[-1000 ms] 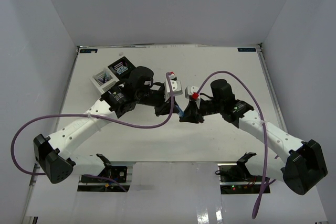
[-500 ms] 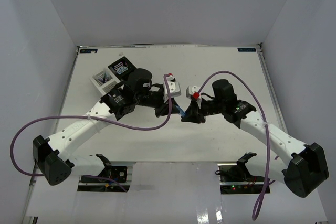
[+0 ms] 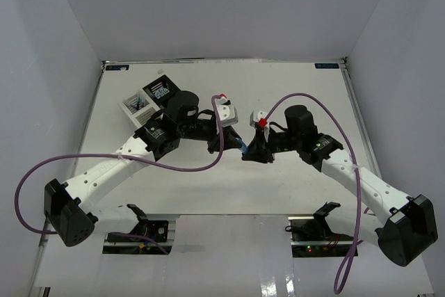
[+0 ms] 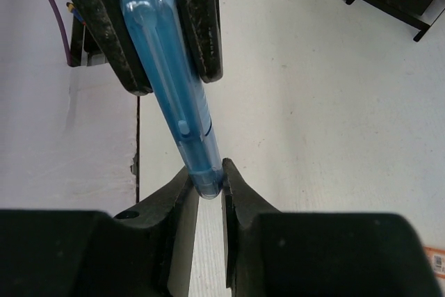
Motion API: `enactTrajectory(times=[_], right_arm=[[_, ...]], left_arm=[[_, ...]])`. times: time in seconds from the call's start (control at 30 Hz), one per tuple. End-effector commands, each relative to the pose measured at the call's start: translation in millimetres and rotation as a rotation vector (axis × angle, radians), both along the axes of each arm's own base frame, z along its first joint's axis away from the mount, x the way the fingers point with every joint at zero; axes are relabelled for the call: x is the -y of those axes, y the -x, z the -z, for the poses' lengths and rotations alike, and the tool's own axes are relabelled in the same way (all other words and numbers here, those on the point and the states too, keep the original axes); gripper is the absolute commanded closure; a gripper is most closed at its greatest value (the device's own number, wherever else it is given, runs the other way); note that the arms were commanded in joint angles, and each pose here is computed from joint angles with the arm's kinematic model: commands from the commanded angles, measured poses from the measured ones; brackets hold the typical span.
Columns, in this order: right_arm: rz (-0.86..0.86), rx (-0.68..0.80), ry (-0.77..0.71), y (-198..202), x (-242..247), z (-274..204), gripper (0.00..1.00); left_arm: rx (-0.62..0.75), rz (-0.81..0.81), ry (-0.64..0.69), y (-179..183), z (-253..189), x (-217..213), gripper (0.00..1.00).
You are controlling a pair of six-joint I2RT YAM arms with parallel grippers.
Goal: Sort the stationery into containers
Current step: Close the pen cap on the pen.
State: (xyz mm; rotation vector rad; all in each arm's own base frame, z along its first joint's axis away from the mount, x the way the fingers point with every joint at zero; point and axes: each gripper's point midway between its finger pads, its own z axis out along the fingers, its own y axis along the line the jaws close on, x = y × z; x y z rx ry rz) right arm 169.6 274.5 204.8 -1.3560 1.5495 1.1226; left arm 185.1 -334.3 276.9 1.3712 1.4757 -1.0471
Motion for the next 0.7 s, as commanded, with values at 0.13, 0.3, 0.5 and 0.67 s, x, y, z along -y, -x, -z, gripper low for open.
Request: enactTrajectory(times=[0.13,0.3,0.5,0.67], right_arm=[[-0.073,0.269,-0.258,-6,-21,-102,0.92],[-0.016,0.294,-0.268,-17,-18,-116,0.92],[0.012,0.316,-0.303,-19,-14,-134,0.92],[0.024,0.338,-0.332,-19,-10,-145,0.92]], left_arm=[[-0.145,0.038,-0.092,18,50,5,1.00],[-0.146,0.044,-0.112,20,57,3,1.00],[-0.156,0.021,-0.169,19,75,-4,1.00],[-0.162,0.010,-0.201,19,86,-8,1.00]])
